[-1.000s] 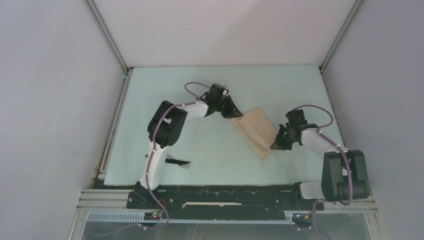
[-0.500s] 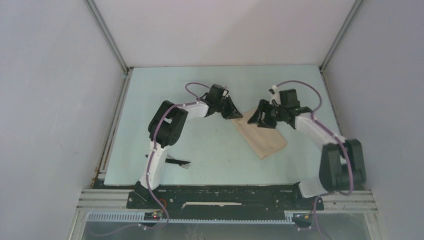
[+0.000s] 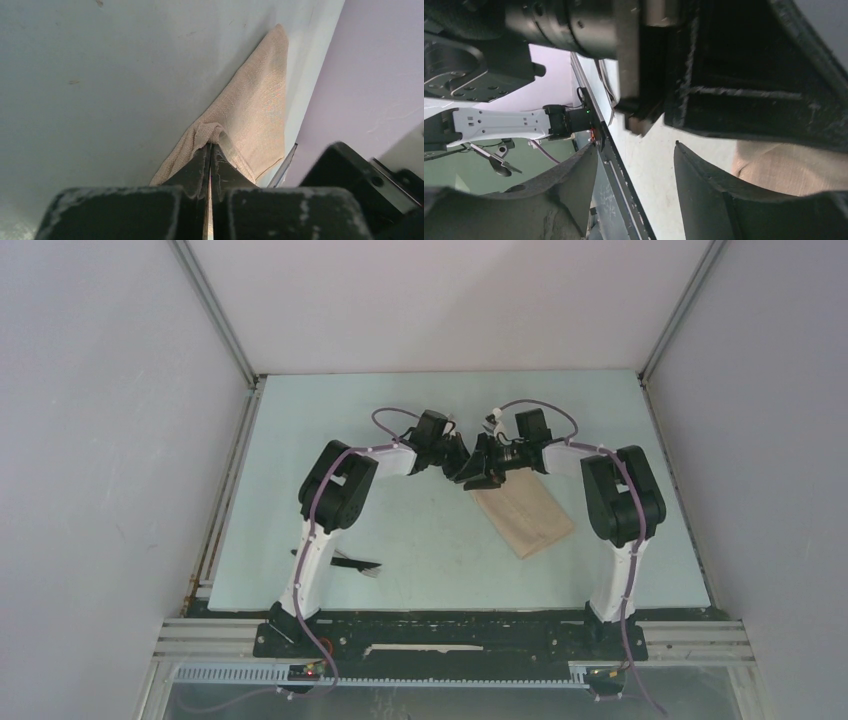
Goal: Fold the napkin into a case and place the utensils inside
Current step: Smooth out the upper triangle-folded napkin at the center of the board.
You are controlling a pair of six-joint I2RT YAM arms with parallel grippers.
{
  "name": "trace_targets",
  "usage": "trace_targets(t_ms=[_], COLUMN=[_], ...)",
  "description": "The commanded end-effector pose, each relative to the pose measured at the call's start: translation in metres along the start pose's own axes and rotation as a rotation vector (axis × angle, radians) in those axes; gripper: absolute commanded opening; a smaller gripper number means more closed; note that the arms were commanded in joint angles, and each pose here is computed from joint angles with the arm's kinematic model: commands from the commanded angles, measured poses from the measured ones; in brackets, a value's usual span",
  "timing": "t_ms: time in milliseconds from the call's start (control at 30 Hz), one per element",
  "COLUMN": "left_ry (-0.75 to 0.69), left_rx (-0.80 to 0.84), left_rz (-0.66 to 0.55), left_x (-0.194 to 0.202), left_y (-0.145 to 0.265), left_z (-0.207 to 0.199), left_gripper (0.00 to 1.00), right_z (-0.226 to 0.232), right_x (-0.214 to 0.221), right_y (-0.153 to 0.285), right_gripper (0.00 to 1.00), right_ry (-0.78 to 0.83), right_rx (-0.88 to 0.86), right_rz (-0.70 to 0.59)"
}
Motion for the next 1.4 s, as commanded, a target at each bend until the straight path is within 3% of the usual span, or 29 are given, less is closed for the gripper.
trace_targets(t_ms=[0, 300, 567, 1067, 1367], left_ry=[0.005, 0.028, 0.032, 0.037, 0.038], left_rx=[-0.011, 0.011, 0.012, 0.016, 0.021], left_rz=[0.016, 0.014, 0.015, 0.015, 0.016], left_x=[0.002, 0.004, 0.003, 0.001, 0.000], left_y=[-0.010, -0.013, -0.012, -0.012, -0.012], left_z=[0.010, 0.014, 0.015, 0.016, 0.017], left_gripper=[0.00, 0.00, 0.00, 0.00, 0.00], right_z=[-0.011, -0.044, -0.058, -0.083, -0.091], right_x=[-0.011, 0.000, 0.043, 0.105, 0.130], right_y=[-0.008, -0.004, 0.016, 0.050, 0.076], right_gripper=[0.65, 0.63, 0.63, 0.63, 0.63], right_ry=[-0.007, -0.124, -0.193, -0.353, -0.410], right_rx=[-0.014, 0.074, 0.087, 0.065, 0.084], right_rz=[0.014, 0.030, 0.036, -0.007, -0.101])
Point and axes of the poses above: each gripper's point midway between its finger pads, its own y axis back along the fingers, its own z axis along the line the jaws close on, x = y × z, the point moved 10 cm from there along y, back along the fingers, and after that the axes turned 15 degrees about -y, right-handed, at the moved point
